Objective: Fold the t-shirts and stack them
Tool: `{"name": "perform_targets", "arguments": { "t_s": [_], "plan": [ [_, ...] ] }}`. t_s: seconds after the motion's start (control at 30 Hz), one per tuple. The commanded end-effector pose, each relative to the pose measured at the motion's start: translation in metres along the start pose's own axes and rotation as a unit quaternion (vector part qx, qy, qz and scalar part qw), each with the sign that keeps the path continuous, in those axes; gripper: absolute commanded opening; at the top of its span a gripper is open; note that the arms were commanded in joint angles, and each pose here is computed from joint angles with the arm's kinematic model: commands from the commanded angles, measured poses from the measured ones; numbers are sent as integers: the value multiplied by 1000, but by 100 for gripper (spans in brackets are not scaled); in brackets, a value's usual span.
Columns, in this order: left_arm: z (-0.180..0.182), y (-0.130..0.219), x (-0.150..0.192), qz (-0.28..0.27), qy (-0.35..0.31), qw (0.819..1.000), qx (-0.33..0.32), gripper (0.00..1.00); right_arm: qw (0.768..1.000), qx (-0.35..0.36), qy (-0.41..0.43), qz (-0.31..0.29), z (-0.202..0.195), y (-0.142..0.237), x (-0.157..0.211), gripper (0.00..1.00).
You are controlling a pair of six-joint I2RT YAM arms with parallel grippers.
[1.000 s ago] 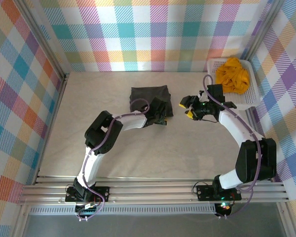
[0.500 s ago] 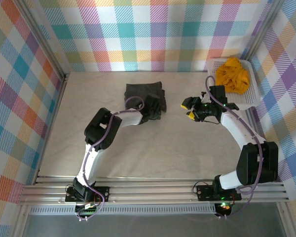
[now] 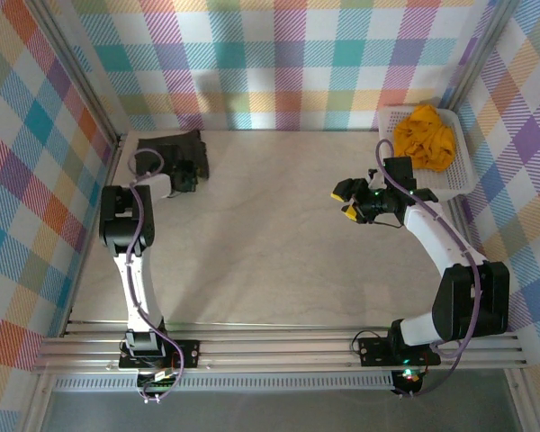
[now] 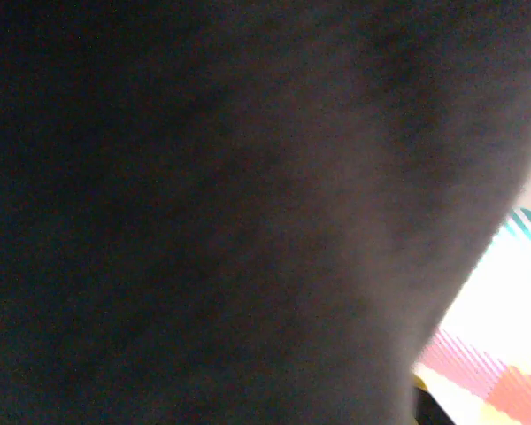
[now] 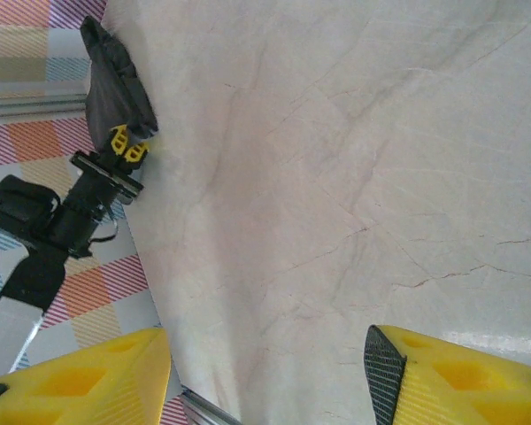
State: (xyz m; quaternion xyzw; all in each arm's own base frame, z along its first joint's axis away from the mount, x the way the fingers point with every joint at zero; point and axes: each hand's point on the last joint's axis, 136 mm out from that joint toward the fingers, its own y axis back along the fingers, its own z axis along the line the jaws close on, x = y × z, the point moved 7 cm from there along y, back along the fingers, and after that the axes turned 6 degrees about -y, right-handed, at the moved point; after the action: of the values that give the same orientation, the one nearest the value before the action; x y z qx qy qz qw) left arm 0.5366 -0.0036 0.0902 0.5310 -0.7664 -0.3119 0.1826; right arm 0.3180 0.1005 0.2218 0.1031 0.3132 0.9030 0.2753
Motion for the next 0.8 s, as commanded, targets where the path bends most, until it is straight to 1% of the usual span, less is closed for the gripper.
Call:
{"name": "perform_targets", "arguments": {
  "t_s": [0.0,0.03,0.1,0.2,0.27,0.3,0.33,0.37,0.4,0.43,0.47,0.53,0.57,0.6,0.63,0.7,0.77],
  "plan": [
    [13,-7,-16,72,-118,990,-43,0,1000,-2,12,2,4,5,0,60],
    [18,-6,-21,75,-129,987,-56,0,1000,-2,12,3,4,5,-1,60],
    [33,-2,-33,77,-132,985,-81,0,1000,-1,15,4,6,4,-2,60],
    [48,6,-46,67,-125,985,-97,0,1000,-2,15,6,7,1,-5,60],
    [51,10,-50,64,-121,986,-99,0,1000,-4,17,9,10,-1,-7,61],
    [49,12,-51,62,-121,986,-97,5,1000,-7,19,10,11,-1,-8,61],
    [45,14,-50,61,-121,987,-91,14,1000,-9,22,10,13,-1,-9,61],
    [40,17,-50,58,-121,987,-86,30,1000,-11,26,9,15,-1,-10,61],
    [32,23,-48,54,-124,987,-81,57,999,-15,32,7,17,-1,-11,62],
    [22,30,-47,48,-129,988,-75,89,999,-19,37,5,20,1,-12,63],
    [9,40,-43,41,-137,988,-63,100,999,-27,45,1,23,3,-13,64],
    [-16,65,-33,27,-151,988,-36,100,997,-47,64,-10,33,8,-13,67],
    [-29,83,-26,13,-158,987,-20,100,995,-62,76,-18,39,12,-13,88],
    [-41,102,-19,1,-165,986,-1,100,992,-82,89,-25,46,17,-13,100],
    [-49,119,-11,-6,-170,985,11,100,990,-93,98,-31,52,22,-12,100],
    [-59,161,8,-29,-184,982,13,100,987,-104,112,-56,63,35,-11,100],
    [-64,203,29,-59,-216,975,4,100,986,-82,115,-91,66,51,-9,100]
  ]
}}
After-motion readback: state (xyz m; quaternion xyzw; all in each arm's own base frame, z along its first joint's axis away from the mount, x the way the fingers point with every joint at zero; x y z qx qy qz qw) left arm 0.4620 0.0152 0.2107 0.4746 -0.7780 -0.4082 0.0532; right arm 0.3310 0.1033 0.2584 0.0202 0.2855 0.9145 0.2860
